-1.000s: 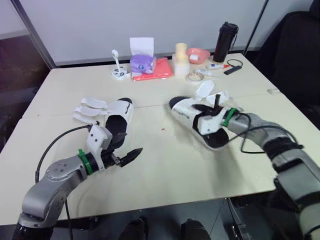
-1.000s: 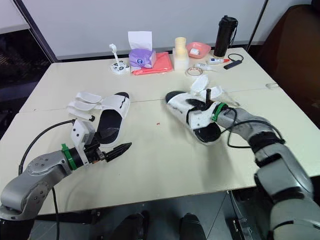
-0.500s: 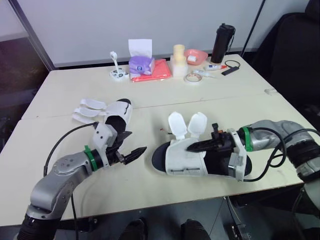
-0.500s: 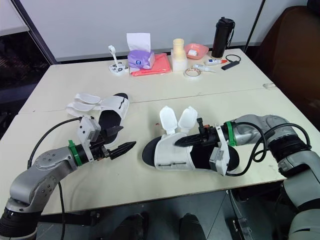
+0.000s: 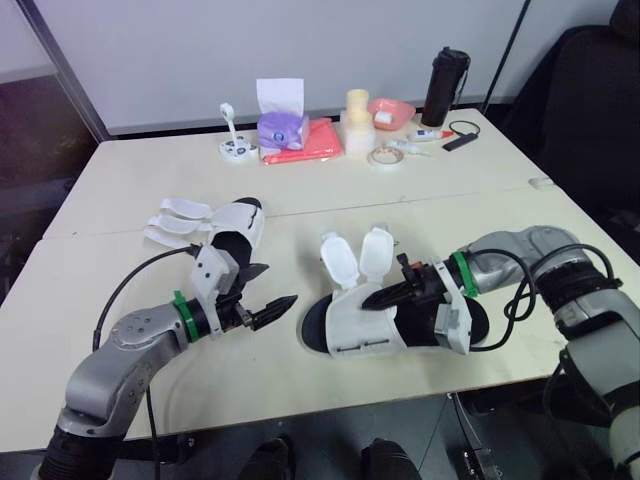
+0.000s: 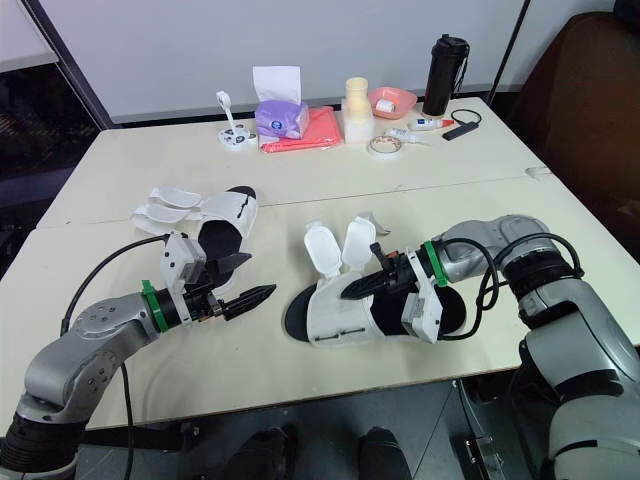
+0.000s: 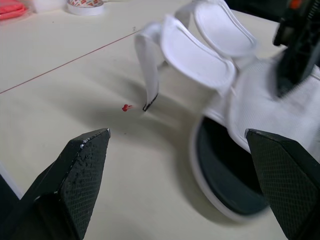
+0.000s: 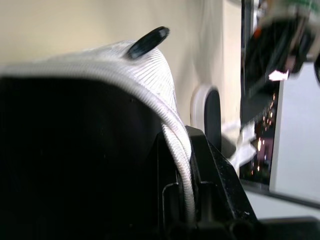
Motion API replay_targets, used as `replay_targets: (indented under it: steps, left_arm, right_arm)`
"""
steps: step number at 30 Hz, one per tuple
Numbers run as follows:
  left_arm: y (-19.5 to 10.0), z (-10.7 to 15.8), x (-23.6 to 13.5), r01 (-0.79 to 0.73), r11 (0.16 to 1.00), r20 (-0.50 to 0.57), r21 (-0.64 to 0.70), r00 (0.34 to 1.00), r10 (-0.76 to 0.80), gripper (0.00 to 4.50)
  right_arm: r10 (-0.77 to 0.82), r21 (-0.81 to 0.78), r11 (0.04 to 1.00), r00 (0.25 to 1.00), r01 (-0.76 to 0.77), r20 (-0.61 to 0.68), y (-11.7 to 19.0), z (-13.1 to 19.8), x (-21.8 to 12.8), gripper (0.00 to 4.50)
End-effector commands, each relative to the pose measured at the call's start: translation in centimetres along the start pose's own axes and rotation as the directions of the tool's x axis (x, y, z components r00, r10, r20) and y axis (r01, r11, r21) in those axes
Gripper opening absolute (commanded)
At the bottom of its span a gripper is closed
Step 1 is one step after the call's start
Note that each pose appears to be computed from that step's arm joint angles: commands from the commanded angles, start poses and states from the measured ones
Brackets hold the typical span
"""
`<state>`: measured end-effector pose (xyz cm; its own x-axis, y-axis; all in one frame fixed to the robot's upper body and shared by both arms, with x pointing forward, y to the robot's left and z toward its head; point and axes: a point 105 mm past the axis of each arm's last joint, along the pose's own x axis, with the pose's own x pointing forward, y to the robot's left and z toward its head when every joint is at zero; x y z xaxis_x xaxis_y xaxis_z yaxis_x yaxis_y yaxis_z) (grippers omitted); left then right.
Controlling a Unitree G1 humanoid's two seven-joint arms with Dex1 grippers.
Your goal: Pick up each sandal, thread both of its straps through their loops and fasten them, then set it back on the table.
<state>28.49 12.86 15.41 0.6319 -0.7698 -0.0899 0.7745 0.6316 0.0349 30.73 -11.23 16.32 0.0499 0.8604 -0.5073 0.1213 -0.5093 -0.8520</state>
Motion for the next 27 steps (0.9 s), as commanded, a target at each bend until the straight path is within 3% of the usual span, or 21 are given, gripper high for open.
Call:
replay_targets:
  steps: [1, 11, 25, 27]
  left_arm:
    - [-0.3, 1.0, -0.1, -0.005, 0.999, 0.036, 0.042, 0.999, 0.004, 4.5]
    - [-0.5, 1.1, -0.1, -0.009, 0.999, 0.039, 0.042, 0.999, 0.007, 4.5]
    - [-0.7, 1.1, -0.1, -0.004, 0.999, 0.039, 0.042, 0.999, 0.002, 4.5]
    - [-0.6, 1.1, -0.1, -0.002, 0.999, 0.038, 0.041, 0.999, 0.0, 4.5]
  right_arm:
    - [-0.047, -0.026, 0.999, 0.998, 0.046, -0.043, -1.4, -1.1, -0.7, 0.05]
    - [-0.061, -0.039, 0.998, 0.977, 0.054, -0.205, -1.6, -4.4, -1.0, 0.05]
    - [-0.058, -0.067, 0.997, 0.966, 0.042, -0.251, 1.5, -5.5, -0.5, 0.05]
    - [-0.061, -0.063, 0.997, 0.965, 0.046, -0.253, 1.6, -5.5, -0.6, 0.7]
